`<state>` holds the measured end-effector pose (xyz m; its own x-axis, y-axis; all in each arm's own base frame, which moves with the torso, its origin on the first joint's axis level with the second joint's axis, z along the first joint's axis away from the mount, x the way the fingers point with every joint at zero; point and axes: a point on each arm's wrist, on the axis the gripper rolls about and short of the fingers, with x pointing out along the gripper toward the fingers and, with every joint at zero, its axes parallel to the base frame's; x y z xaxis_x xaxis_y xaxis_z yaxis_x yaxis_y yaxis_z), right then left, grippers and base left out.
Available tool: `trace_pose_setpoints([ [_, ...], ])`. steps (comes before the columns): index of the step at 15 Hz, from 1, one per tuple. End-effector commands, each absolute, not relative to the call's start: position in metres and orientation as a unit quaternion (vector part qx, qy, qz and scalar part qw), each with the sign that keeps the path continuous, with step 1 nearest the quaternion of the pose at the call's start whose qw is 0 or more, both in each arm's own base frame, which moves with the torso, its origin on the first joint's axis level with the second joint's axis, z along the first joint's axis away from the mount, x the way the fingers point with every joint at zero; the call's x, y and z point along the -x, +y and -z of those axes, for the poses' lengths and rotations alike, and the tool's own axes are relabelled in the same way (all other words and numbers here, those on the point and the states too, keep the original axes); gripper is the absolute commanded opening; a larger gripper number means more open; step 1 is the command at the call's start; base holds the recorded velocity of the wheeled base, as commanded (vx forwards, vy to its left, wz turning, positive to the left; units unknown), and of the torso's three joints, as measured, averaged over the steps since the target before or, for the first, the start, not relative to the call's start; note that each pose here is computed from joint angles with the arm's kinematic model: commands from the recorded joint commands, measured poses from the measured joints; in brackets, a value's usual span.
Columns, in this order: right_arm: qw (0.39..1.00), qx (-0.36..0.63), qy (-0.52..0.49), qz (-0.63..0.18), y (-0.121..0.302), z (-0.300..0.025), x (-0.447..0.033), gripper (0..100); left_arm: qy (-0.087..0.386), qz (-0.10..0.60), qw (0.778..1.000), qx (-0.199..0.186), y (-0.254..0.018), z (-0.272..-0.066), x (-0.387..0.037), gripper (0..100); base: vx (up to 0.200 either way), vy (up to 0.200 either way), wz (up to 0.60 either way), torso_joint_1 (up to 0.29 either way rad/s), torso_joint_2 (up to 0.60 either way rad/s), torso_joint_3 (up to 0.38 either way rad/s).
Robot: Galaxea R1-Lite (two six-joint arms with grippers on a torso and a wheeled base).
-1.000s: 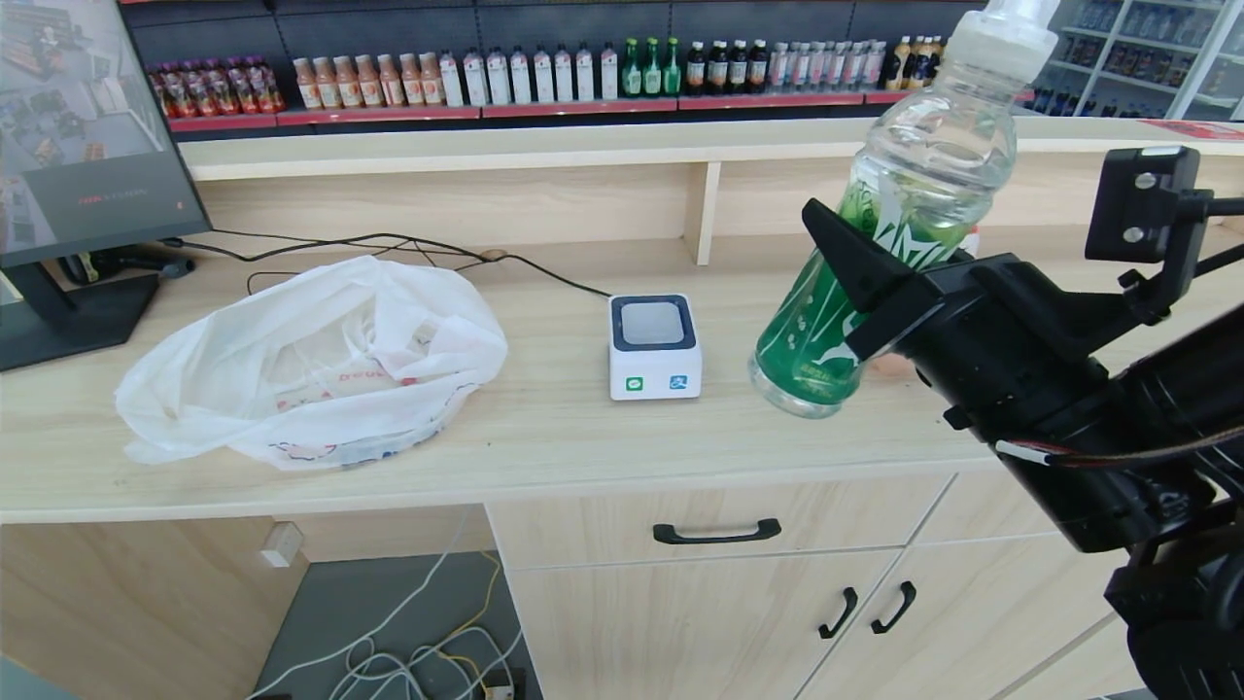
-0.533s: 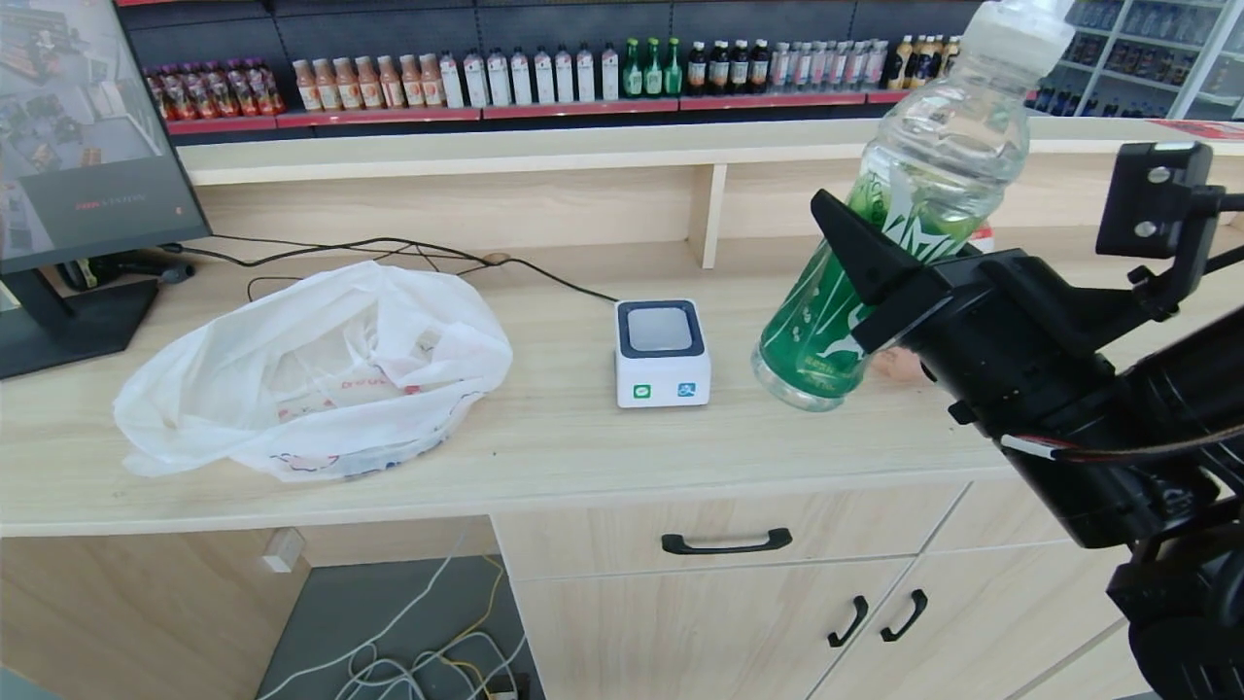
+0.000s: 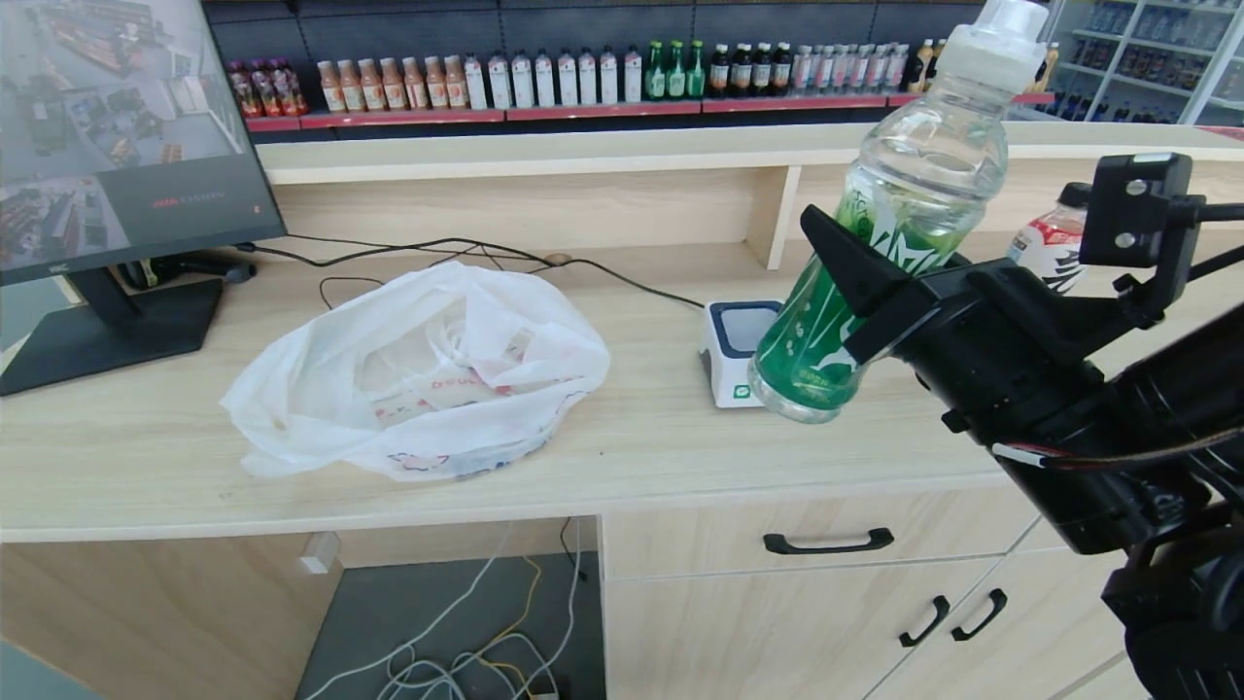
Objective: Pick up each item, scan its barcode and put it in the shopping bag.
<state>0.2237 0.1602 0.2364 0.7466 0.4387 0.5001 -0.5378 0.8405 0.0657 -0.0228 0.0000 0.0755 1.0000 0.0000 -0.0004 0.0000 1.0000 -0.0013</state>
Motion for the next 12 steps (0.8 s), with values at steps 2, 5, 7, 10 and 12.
trace_pose_setpoints([
  [2, 0.931, -0.101, -0.234, -0.263, 0.158, -0.233, -0.222, 0, 0.000, 0.000, 1.000, 0.000, 0.000, -0.075, 0.023, 100, 0.000, 0.200, 0.00, 0.010, 0.00, 0.000],
  [5, 0.928, -0.105, -0.246, -0.261, 0.156, -0.240, -0.220, 0, 0.000, 0.000, 1.000, 0.001, 0.000, -0.075, 0.023, 100, 0.000, 0.200, 0.00, 0.005, 0.00, 0.005],
  [7, 0.926, -0.107, -0.252, -0.260, 0.156, -0.243, -0.220, 0, 0.000, 0.000, 1.000, 0.002, 0.000, -0.075, 0.023, 100, 0.000, 0.200, 0.00, 0.005, 0.00, 0.000],
  [10, 0.924, -0.110, -0.259, -0.260, 0.156, -0.247, -0.220, 0, 0.000, 0.000, 1.000, 0.002, 0.000, -0.075, 0.023, 100, 0.000, 0.200, 0.00, 0.004, 0.00, 0.004],
  [12, 0.923, -0.111, -0.262, -0.259, 0.154, -0.249, -0.217, 0, 0.000, 0.000, 1.000, 0.002, 0.000, -0.075, 0.023, 100, 0.000, 0.200, 0.00, 0.002, 0.00, 0.005],
])
